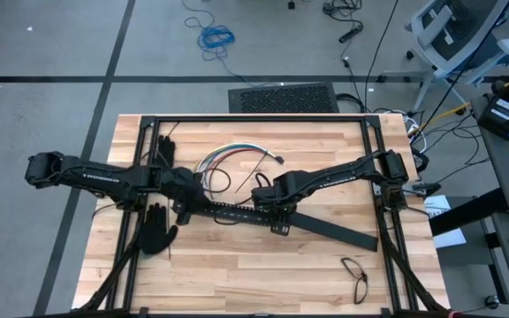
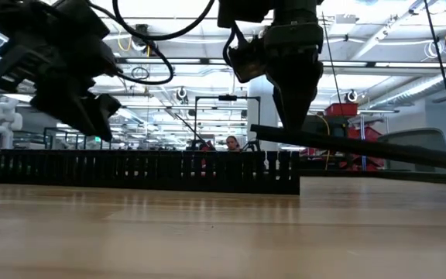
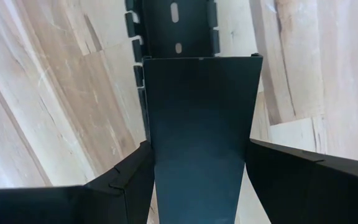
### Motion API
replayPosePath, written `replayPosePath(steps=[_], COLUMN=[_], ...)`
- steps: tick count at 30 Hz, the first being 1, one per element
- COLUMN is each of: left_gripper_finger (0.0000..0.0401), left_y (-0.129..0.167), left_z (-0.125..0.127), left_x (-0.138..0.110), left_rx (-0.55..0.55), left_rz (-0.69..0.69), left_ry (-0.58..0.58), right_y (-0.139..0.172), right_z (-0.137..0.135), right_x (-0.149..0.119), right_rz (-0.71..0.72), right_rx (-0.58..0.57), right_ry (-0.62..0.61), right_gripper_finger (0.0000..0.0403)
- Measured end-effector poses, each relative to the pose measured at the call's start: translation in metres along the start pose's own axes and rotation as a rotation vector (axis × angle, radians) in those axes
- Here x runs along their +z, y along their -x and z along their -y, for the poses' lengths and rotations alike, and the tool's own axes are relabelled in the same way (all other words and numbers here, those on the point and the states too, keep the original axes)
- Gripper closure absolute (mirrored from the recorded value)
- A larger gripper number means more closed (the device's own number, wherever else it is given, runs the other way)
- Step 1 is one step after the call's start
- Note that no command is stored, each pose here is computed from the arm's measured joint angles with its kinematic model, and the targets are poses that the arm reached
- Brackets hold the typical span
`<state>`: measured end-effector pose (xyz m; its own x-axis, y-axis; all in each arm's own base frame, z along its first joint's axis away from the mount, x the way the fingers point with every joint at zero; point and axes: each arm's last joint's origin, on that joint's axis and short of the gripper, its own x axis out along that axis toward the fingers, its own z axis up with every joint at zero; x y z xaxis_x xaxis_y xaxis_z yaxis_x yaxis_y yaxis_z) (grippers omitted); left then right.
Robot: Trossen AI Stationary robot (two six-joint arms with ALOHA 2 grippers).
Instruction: Ziptie cables
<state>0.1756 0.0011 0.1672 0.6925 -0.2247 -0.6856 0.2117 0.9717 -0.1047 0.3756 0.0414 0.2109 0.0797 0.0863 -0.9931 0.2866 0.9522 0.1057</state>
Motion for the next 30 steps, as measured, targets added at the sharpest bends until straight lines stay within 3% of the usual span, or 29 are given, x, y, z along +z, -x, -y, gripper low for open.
replayPosePath(steps=[5,10,18,25,30], left_gripper_finger=[0.0235,0.0235,0.0235,0.0234,0.0234], left_y=[-0.002,0.000,-0.002,-0.014,-0.012], left_z=[0.003,0.000,-0.001,-0.002,-0.004], left_x=[0.000,0.012,0.013,0.014,0.038], left_rx=[-0.008,0.069,0.067,0.001,-0.026], left_rz=[0.012,0.130,0.138,0.045,-0.019], left_ry=[0.013,-0.017,0.034,0.107,0.031], right_y=[0.000,0.001,0.001,0.001,0.001], right_z=[0.004,0.006,0.006,0.006,0.006], right_x=[0.002,0.004,0.004,0.004,0.004], right_rz=[0.008,0.010,0.011,0.011,0.010], right_rx=[0.003,0.005,0.006,0.006,0.006], right_ry=[-0.014,-0.023,-0.032,-0.032,-0.032], right_gripper_finger=[0.0190,0.0190,0.0190,0.0190,0.0190])
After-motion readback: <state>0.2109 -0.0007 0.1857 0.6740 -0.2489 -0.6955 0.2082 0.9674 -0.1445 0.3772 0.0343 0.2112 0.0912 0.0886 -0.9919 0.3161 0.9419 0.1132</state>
